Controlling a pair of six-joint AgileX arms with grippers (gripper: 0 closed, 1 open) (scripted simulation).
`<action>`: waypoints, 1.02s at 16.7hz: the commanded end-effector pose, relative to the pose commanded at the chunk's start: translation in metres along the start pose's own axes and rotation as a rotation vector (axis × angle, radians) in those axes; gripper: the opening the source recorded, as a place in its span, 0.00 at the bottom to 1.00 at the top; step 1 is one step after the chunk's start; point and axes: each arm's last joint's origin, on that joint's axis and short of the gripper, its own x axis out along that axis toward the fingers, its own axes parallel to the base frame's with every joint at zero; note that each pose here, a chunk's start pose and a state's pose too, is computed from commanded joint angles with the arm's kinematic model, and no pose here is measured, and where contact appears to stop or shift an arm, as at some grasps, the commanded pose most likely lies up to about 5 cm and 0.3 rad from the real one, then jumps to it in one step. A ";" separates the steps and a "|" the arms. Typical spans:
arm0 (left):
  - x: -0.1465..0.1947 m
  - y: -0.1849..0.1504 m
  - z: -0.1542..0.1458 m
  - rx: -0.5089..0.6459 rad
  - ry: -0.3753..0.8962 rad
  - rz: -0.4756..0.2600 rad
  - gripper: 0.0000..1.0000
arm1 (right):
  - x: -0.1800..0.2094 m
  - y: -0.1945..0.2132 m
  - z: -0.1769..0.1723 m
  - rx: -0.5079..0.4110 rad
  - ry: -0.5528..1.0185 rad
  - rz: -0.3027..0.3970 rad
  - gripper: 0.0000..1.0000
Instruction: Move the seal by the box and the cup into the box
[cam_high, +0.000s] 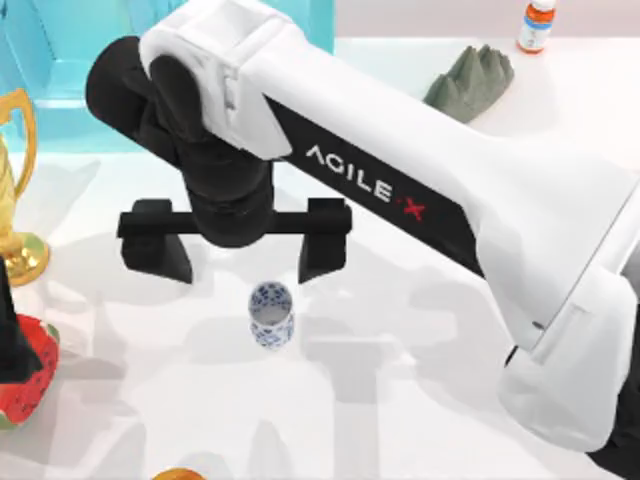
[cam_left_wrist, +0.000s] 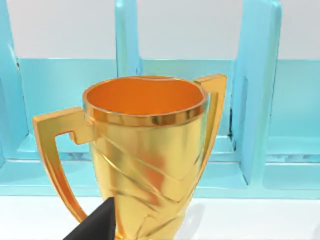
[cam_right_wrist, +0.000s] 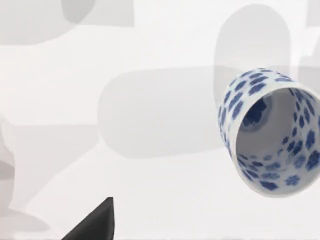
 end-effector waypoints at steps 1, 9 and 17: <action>0.000 0.000 0.000 0.000 0.000 0.000 1.00 | 0.001 -0.001 0.001 0.001 0.003 -0.001 1.00; 0.000 0.000 0.000 0.000 0.000 0.000 1.00 | 0.055 0.002 0.002 0.000 0.004 -0.005 1.00; 0.000 0.000 0.000 0.000 0.000 0.000 1.00 | 0.080 0.000 0.000 0.000 0.000 0.000 1.00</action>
